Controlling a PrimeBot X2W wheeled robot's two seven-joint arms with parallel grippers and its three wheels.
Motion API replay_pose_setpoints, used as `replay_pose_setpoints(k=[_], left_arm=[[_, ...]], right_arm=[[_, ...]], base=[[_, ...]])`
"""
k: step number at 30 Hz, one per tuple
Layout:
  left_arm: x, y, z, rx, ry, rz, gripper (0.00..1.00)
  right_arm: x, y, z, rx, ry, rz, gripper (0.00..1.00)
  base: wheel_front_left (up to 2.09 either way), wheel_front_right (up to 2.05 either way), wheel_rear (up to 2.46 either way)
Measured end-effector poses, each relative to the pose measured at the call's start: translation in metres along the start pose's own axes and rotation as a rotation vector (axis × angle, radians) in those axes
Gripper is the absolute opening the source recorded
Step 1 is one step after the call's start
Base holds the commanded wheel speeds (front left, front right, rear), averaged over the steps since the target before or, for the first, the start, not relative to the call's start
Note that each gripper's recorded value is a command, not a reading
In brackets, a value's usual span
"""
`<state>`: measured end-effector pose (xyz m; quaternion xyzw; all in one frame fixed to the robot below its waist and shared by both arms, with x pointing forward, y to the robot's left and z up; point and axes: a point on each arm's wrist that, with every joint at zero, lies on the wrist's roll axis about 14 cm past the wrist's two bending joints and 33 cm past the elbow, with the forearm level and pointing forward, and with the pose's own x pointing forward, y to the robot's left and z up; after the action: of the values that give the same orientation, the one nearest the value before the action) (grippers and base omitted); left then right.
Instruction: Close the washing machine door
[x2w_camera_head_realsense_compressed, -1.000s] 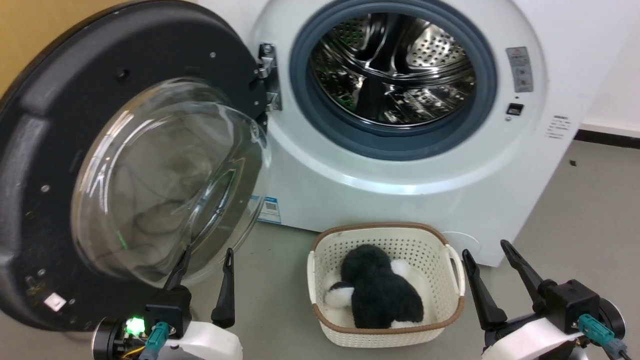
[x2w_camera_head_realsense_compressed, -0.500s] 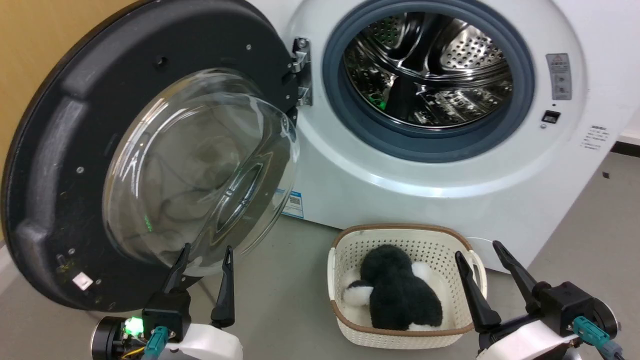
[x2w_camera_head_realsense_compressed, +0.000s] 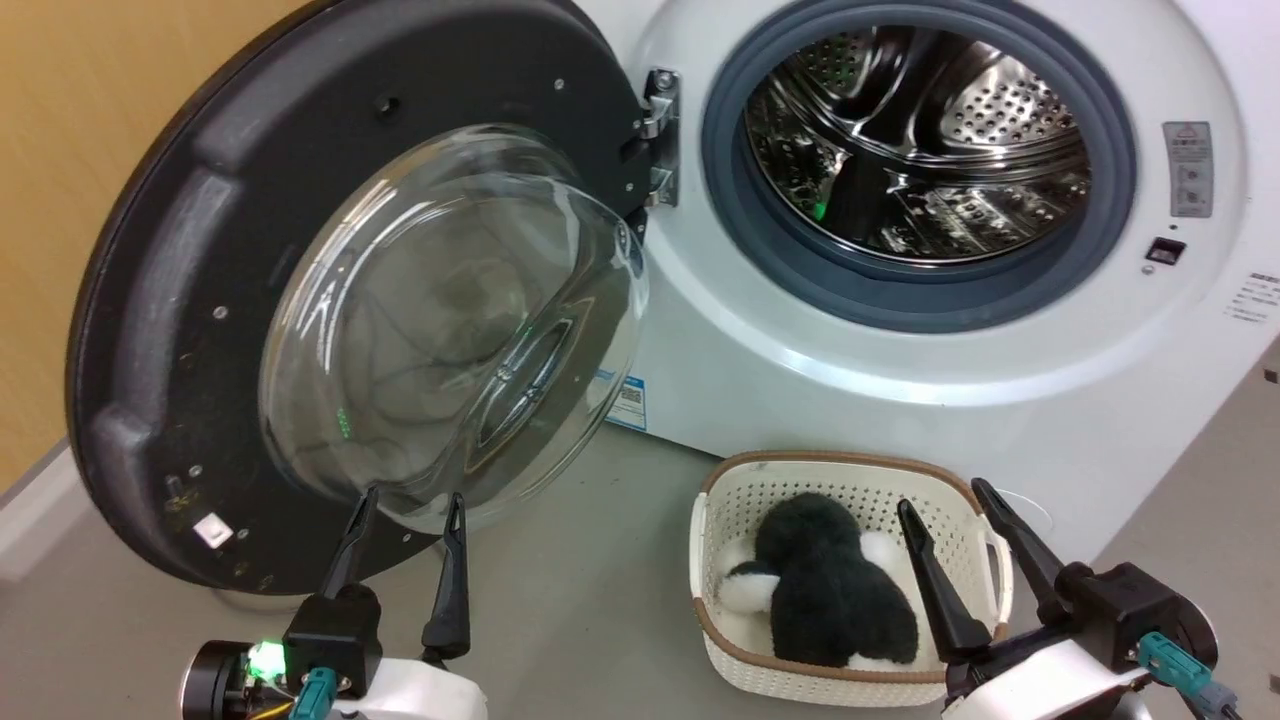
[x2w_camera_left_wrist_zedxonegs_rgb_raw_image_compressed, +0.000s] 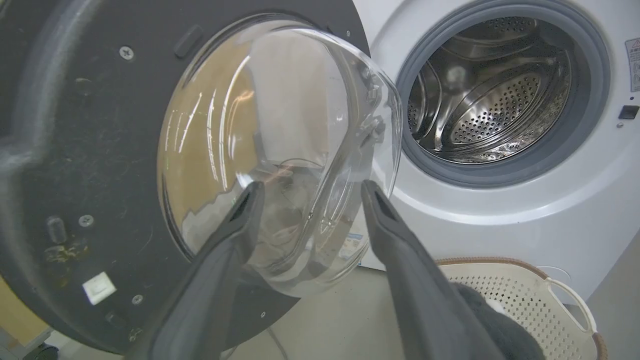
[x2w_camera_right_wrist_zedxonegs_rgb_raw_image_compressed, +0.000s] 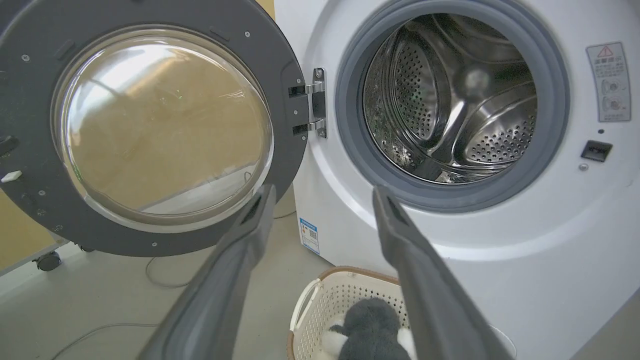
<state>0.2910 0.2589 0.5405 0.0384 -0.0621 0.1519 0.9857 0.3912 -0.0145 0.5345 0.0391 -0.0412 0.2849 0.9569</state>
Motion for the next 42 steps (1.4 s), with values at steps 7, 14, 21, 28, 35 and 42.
replay_pose_setpoints(k=[7,14,21,28,35,42], left_arm=[[-0.006,0.008,0.003,-0.001,-0.013,0.025,1.00],[-0.012,0.015,0.006,0.003,-0.031,0.054,1.00],[-0.018,0.025,0.010,0.007,-0.047,0.090,1.00],[-0.026,0.034,0.013,0.013,-0.062,0.126,1.00],[-0.033,0.043,0.014,0.023,-0.070,0.158,1.00],[-0.040,0.049,0.016,0.031,-0.079,0.186,1.00]], right_arm=[[0.006,0.012,-0.003,0.016,-0.001,0.041,1.00],[0.013,0.023,-0.001,0.023,-0.017,0.084,1.00],[0.020,0.038,0.000,0.043,-0.028,0.131,1.00],[0.027,0.050,0.000,0.059,-0.035,0.175,1.00],[0.033,0.063,0.000,0.072,-0.048,0.218,1.00],[0.036,0.077,-0.001,0.086,-0.050,0.263,1.00]], base=[[0.00,0.00,0.00],[0.00,0.00,0.00],[0.00,0.00,0.00],[0.00,0.00,0.00],[0.00,0.00,0.00],[0.00,0.00,0.00]])
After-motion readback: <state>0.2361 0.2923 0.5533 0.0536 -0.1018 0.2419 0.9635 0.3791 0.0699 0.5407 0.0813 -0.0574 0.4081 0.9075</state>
